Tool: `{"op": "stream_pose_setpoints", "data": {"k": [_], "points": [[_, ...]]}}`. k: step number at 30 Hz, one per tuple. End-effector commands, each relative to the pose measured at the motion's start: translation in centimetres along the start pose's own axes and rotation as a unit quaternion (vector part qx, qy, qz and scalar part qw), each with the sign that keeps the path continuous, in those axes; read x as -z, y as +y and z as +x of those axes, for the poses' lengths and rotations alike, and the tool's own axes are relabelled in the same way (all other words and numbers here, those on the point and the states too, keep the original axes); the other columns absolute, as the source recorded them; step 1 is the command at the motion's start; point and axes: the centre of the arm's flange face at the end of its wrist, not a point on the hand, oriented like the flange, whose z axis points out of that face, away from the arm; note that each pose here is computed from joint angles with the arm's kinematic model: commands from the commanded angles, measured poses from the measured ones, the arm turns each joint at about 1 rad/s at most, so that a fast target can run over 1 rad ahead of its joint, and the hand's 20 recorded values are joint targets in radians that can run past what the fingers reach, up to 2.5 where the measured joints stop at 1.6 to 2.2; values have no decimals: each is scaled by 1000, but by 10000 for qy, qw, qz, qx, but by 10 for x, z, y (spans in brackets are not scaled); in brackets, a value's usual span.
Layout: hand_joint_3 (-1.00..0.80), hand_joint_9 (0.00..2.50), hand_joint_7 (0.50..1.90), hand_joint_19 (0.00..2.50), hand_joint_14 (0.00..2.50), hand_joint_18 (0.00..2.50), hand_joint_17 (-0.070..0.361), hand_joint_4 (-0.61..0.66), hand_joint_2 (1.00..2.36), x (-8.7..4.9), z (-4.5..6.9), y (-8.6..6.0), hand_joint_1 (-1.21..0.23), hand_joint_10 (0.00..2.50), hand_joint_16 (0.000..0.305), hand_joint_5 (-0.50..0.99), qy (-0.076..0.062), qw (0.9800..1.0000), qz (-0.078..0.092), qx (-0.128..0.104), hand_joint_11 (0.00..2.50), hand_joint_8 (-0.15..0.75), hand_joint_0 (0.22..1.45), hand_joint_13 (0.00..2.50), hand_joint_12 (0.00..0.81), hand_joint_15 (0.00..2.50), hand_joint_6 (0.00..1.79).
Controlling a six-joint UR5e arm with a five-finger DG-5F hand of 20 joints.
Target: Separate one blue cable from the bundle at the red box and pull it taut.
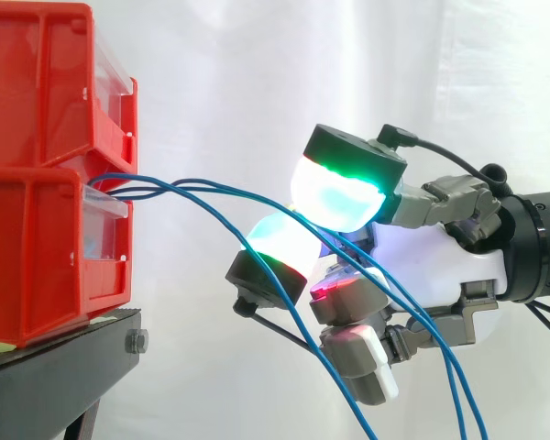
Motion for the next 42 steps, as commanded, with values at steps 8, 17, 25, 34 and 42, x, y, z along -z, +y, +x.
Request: {"op": "stream_pose_setpoints", "data": {"k": [8,17,25,34,42], "points": [[-214,1210,1087,812,25,1009,142,77,1013,2,-1,4,-624,25,63,-162,0,10000,40,-31,1008,343,582,1145,430,745,861],[-178,1155,1085,790,22,1018,144,72,1012,15,0,21,-627,24,64,-160,13,9997,239,0,784,343,586,1138,417,663,850],[-194,1146,1076,789,23,1023,152,104,1009,18,1,23,-539,23,67,-161,6,9995,308,-12,775,348,588,1137,433,660,846],[-500,1139,1056,825,25,962,137,111,1000,18,1,23,-476,25,61,-164,-55,9995,309,-25,836,331,507,1109,416,700,831],[-500,1178,1044,789,22,1021,148,133,1000,17,2,22,-660,25,66,-159,-48,9995,309,-31,884,352,444,1147,435,699,825]]}}
